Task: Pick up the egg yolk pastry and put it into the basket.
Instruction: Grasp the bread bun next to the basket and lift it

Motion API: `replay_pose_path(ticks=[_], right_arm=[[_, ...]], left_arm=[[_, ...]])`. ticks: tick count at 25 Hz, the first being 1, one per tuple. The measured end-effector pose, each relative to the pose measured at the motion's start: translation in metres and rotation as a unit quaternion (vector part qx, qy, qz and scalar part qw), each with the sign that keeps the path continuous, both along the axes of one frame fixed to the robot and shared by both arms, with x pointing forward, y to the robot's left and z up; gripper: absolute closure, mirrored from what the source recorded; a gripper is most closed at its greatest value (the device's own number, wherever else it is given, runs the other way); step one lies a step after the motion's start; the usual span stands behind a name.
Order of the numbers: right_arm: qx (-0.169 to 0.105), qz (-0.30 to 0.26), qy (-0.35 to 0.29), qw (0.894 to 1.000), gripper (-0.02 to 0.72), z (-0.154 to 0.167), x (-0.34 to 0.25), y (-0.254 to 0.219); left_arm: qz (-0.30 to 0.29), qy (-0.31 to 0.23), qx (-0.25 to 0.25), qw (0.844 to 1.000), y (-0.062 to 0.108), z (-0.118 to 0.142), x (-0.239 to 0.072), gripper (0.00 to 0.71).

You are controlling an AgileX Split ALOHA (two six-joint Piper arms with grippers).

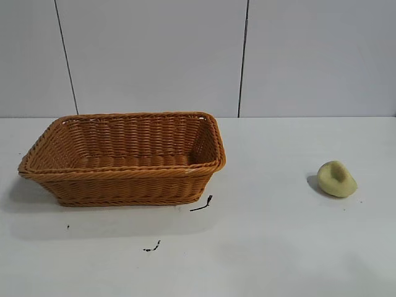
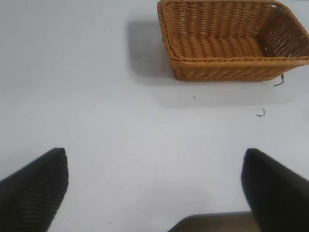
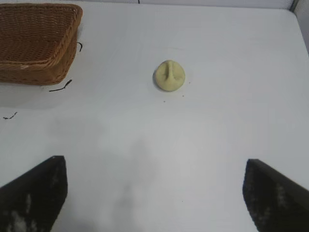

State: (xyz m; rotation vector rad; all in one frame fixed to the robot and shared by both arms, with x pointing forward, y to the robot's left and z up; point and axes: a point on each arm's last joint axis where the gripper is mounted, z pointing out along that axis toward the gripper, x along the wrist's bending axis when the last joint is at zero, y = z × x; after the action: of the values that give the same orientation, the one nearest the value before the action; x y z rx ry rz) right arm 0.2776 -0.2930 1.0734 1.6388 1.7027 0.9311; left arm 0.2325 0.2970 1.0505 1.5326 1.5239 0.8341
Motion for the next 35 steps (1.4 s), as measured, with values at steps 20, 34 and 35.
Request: replay_pose_path(ticks=[20, 34, 35], right_arm=[[-0.038, -0.009, 0.271, 0.962, 0.015, -0.014, 0.222, 0.009], [-0.063, 0.017, 0.354, 0.933, 0.015, -0.102, 0.333, 0.015], [-0.064, 0.020, 0.355, 0.933, 0.015, -0.106, 0.338, 0.015]], left_arm=[[0.000, 0.000, 0.000, 1.000, 0.000, 0.000, 0.000, 0.015], [0.000, 0.000, 0.000, 1.000, 0.000, 0.000, 0.000, 0.015], [0.000, 0.000, 0.000, 1.000, 0.000, 0.000, 0.000, 0.015]])
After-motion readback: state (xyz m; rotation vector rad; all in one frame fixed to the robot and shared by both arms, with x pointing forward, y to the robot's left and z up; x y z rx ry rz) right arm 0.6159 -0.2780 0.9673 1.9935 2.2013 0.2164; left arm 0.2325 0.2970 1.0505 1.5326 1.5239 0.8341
